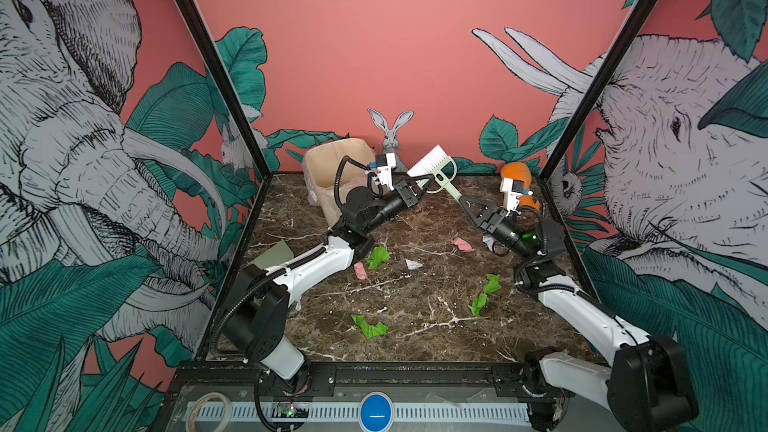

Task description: Sweep away the paper scraps from the table

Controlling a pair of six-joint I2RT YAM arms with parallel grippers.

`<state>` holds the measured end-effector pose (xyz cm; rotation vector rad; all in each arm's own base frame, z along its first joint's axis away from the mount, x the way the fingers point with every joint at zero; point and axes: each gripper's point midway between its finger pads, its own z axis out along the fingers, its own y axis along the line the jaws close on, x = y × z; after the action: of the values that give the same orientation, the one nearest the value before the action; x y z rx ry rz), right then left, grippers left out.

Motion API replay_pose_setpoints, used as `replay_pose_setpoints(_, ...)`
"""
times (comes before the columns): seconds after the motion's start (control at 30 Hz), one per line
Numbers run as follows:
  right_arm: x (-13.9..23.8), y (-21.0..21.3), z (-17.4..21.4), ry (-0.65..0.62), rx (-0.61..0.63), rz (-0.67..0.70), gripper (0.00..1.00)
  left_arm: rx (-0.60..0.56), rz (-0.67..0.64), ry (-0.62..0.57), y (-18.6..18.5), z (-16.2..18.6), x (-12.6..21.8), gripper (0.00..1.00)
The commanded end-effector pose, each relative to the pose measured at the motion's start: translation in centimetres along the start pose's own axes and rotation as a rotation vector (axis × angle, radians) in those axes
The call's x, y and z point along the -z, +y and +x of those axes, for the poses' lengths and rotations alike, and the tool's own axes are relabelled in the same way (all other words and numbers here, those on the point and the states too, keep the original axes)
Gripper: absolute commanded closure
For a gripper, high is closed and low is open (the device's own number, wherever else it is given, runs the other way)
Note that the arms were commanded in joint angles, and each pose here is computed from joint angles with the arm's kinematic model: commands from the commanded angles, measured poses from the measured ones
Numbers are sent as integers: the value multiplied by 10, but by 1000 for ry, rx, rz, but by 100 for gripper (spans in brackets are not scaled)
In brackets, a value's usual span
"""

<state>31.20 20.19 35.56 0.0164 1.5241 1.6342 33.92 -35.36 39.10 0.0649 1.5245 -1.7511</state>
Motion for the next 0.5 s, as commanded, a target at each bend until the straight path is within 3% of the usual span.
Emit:
replay_pose_setpoints(0.0,0,35,-11,-15,78,-96,79,-24,29,6,-19,-4,-1,100)
replay_pose_setpoints(0.47,2,35,-12,-24,78,-89,90,-18,16,21,-15,-2,-3,100)
